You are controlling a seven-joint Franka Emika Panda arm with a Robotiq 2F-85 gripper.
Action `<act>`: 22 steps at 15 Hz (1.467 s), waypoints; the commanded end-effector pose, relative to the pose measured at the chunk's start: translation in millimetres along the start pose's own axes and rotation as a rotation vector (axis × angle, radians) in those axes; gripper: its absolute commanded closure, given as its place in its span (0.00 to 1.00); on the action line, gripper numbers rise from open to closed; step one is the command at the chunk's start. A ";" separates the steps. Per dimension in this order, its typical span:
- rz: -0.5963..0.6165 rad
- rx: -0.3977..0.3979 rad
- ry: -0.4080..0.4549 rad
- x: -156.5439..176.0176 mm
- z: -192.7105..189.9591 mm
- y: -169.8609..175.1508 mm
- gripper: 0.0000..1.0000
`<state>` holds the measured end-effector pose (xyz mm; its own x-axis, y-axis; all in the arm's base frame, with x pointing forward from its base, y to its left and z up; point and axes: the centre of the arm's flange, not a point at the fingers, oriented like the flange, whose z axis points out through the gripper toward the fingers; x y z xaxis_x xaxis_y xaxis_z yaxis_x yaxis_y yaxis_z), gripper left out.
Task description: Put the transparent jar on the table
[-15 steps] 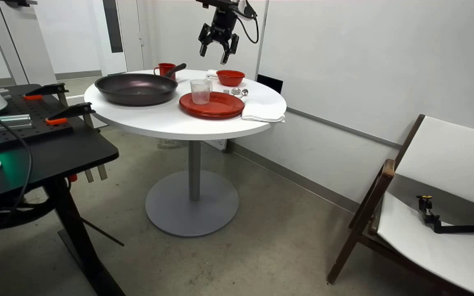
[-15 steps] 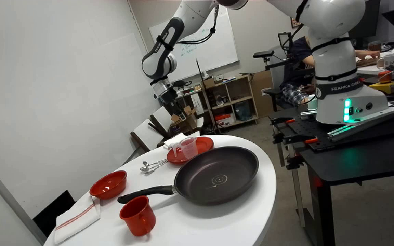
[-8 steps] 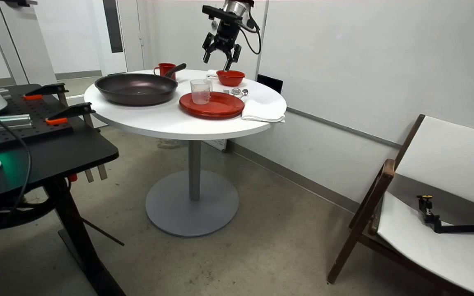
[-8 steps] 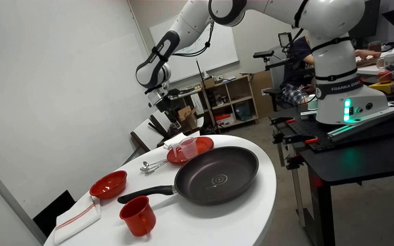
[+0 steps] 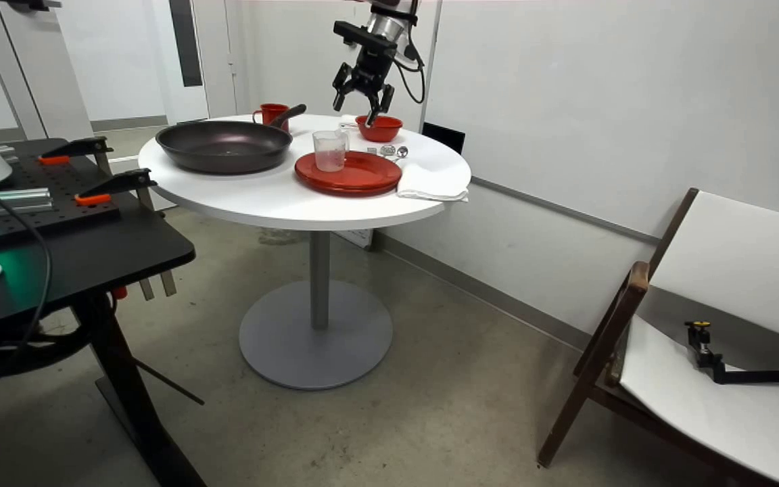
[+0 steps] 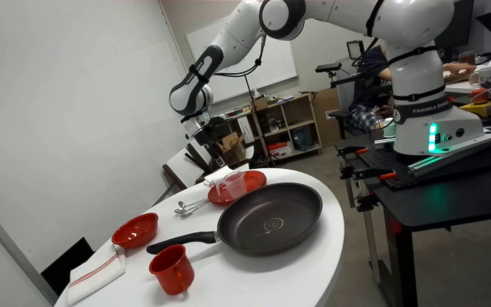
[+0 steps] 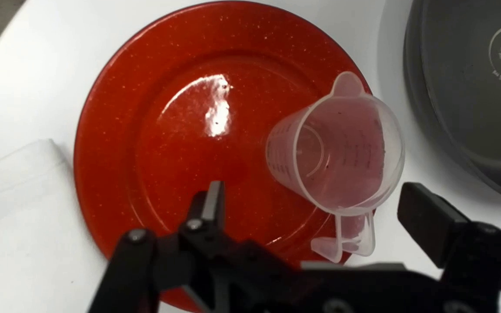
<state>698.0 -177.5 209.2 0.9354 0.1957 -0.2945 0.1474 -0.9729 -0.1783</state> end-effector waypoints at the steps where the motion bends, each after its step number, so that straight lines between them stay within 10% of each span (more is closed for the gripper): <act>1: 0.015 0.063 0.023 -12.9 3.9 -13.0 0.00; 13: 0.032 0.062 -0.020 -21.8 57.8 -18.3 0.01; 22: 0.044 0.077 -0.038 -27.7 66.9 -13.9 0.77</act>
<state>660.3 -162.4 148.4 0.9210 0.1784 -0.3462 0.0997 -0.9673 -0.2333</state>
